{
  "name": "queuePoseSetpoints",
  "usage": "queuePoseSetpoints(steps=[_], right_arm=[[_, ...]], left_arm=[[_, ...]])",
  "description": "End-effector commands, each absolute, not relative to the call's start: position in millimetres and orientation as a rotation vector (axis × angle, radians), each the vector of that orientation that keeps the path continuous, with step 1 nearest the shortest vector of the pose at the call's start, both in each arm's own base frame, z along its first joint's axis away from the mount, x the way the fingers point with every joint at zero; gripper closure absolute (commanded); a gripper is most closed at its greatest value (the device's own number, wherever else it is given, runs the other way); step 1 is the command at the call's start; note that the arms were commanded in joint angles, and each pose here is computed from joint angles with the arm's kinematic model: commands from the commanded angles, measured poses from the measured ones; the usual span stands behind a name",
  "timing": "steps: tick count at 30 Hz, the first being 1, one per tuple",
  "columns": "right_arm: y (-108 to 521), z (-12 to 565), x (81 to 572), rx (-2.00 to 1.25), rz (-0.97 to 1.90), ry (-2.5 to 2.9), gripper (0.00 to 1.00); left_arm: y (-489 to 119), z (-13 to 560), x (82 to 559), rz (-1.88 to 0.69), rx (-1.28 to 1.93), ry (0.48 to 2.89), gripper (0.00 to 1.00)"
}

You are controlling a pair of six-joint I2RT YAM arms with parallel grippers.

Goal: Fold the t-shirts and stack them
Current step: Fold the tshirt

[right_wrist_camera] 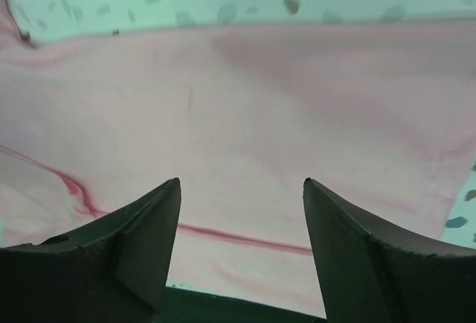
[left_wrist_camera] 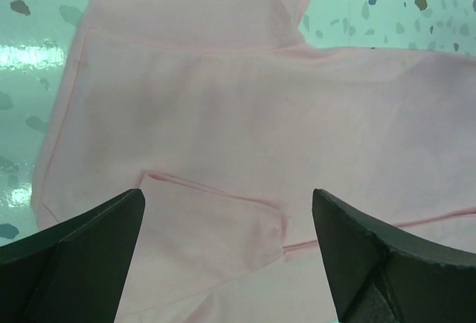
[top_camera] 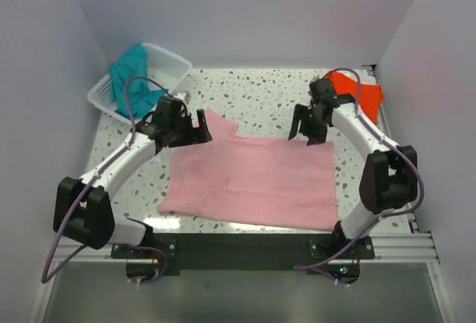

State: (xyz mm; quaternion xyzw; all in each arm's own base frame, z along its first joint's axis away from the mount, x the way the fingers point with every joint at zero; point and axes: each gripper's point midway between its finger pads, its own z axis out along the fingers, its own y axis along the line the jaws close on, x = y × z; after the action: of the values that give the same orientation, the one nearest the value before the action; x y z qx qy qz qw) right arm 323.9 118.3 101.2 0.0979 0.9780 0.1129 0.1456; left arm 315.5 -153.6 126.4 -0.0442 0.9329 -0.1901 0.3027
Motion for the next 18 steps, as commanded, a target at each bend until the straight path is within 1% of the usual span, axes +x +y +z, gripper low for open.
queuePoseSetpoints(steps=[1,5,9,14,15,17,18], right_arm=[[69,121,345,0.403,0.208,2.764,0.3],[32,128,368,0.477,0.141,2.701,0.32],[-3,117,379,0.586,0.104,2.678,0.36],[-24,100,389,0.668,0.102,2.681,0.41],[-28,96,390,0.678,0.093,2.682,0.43],[-31,87,391,0.686,0.071,2.69,0.44],[-31,81,390,0.689,0.069,2.702,0.46]], left_arm=[[-157,143,343,-0.46,-0.047,2.418,0.0],[-163,152,374,-0.429,-0.003,2.374,0.0],[-173,172,407,-0.434,0.015,2.314,0.0],[-184,178,440,-0.441,0.012,2.274,0.0],[-186,186,449,-0.446,0.007,2.253,0.0],[-192,178,458,-0.459,0.002,2.275,0.0],[-196,185,464,-0.475,0.009,2.262,0.0]])
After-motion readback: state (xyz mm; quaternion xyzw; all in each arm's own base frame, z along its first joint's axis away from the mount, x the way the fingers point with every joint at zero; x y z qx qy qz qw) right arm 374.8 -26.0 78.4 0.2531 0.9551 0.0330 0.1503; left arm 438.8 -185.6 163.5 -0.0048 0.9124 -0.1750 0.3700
